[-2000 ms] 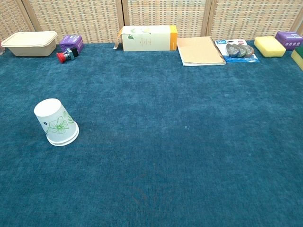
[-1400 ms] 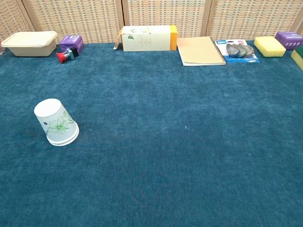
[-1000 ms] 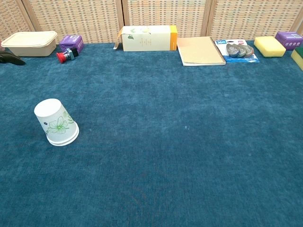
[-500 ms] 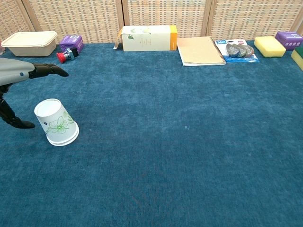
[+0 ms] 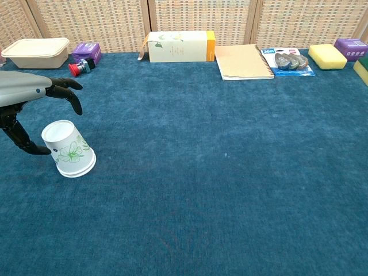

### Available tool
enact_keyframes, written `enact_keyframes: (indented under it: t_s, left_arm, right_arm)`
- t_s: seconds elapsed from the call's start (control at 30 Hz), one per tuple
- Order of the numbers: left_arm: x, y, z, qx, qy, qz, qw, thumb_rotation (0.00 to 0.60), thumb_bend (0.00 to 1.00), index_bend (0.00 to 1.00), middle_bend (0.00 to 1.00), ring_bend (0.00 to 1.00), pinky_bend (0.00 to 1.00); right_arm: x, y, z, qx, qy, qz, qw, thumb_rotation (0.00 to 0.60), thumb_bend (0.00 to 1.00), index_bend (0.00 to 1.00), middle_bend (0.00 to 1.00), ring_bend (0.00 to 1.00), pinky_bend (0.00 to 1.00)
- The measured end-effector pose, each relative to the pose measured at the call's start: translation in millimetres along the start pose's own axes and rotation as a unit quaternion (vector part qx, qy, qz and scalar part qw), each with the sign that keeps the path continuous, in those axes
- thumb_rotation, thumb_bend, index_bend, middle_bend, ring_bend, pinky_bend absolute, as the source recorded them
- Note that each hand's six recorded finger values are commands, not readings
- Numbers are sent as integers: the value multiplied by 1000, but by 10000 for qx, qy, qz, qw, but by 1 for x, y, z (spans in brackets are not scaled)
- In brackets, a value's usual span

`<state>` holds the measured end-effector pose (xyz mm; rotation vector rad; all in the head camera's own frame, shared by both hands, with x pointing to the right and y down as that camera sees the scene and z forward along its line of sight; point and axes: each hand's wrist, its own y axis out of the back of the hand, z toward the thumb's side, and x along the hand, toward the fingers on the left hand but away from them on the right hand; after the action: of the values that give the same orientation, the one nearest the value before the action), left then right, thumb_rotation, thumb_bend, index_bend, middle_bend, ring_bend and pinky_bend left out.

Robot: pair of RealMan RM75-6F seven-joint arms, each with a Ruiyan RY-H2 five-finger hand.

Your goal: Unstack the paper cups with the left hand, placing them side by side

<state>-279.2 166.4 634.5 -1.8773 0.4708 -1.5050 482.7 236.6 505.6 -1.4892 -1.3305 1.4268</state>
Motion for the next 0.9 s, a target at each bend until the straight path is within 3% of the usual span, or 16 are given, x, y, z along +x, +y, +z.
enact_keyframes:
  t_s: [0.9]
  left_arm:
    - [4,2,0,3,80,48,10000,600,207,394,0,0,80]
  right_arm:
    - [-1,-2,0,-48,7,54,10000,600,159,126,19,0,0]
